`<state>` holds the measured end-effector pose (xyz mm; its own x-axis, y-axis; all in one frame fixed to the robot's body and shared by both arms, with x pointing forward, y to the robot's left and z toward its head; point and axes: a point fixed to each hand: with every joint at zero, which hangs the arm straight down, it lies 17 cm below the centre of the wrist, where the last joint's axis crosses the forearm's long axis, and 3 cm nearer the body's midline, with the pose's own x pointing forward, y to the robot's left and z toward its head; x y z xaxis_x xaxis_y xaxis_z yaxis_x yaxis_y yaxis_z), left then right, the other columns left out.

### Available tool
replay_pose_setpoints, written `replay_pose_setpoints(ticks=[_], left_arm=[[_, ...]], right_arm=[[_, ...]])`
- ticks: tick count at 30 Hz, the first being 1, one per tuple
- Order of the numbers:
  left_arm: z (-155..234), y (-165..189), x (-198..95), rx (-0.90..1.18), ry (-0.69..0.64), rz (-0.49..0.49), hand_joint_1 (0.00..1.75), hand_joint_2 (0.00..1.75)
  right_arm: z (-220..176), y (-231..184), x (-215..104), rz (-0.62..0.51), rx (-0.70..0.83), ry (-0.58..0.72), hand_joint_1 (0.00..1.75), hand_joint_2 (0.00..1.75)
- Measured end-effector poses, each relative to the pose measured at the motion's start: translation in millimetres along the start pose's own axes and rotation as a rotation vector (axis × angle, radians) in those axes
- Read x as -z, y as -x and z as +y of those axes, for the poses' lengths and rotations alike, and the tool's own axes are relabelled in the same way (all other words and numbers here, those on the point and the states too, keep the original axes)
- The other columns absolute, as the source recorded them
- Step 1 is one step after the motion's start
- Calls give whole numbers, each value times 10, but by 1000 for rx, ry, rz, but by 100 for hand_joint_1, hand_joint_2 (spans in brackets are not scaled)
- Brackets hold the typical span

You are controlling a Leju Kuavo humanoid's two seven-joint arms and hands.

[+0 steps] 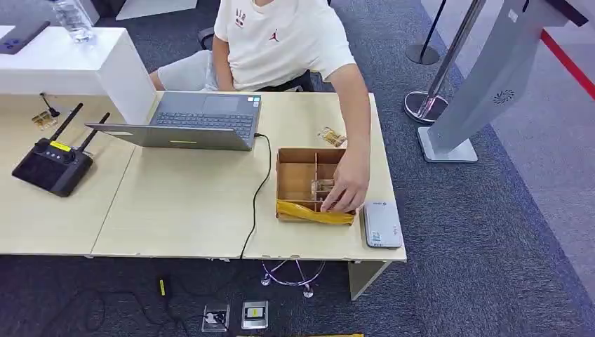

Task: Pass the card to the sensor for recognition and then transmit it.

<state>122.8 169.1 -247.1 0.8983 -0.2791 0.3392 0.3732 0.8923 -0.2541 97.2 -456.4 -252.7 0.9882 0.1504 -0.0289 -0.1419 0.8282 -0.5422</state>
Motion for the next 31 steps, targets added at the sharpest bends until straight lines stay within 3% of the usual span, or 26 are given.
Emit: replay_pose_setpoints(ticks=[8,13,31], left_arm=[[-2,41,-19,-8,9,-3,0,175],[46,221,-71,-14,18,47,0,175],[15,132,-71,42,14,16,0,175]], right_arm=[[55,45,-11,7,-4,-6,0,175],[78,83,-11,-4,-27,-3,0,175],[501,-122,-198,-87,-131,-54,0,175]])
